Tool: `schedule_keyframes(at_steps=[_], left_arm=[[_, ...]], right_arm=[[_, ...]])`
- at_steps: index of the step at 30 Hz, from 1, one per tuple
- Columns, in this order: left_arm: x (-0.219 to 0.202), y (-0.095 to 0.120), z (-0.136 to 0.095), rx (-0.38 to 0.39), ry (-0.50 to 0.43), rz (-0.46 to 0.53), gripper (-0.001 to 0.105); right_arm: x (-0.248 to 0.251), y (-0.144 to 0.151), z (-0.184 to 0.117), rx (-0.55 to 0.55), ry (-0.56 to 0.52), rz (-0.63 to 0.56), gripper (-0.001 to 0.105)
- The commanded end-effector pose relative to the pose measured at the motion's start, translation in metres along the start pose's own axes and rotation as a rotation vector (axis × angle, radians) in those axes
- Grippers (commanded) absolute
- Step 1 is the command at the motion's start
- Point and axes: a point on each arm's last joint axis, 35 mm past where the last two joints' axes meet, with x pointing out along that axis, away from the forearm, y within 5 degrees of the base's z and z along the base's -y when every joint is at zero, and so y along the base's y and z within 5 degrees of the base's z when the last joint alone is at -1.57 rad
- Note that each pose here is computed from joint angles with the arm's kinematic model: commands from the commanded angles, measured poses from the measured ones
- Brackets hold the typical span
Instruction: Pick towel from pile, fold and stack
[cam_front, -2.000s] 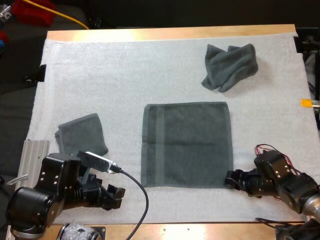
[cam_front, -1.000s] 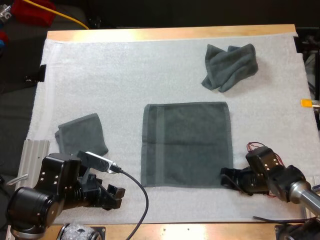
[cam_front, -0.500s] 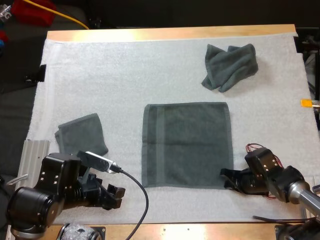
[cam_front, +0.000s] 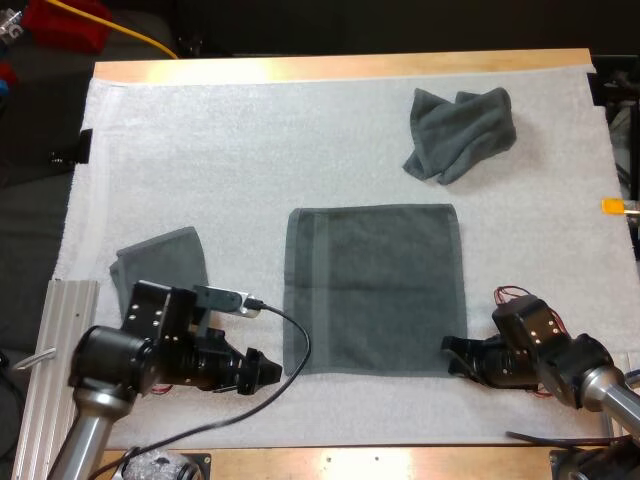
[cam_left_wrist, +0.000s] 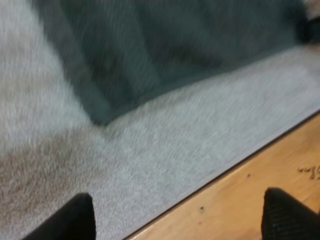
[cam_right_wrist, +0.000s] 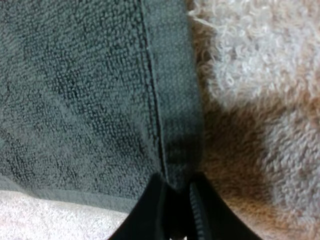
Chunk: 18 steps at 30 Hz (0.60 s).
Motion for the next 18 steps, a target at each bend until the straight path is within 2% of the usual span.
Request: schedule_keyframes(at_steps=[1,10,18], left_arm=[[0.006,0.002,0.002,-0.011,-0.008,-0.01,0.066],[0.045,0.023,0.014,-0.092,0.004,-0.012,0.066],[0.072,0.036,0.03,-0.151,0.088,0.017,0.066]], right_arm=[[0.0,-0.001,-0.003,0.007,0.013,-0.01,0.001],[0.0,-0.001,-0.003,0.007,0.013,-0.01,0.001],[0.0,-0.001,-0.003,0.007,0.013,-0.01,0.001]])
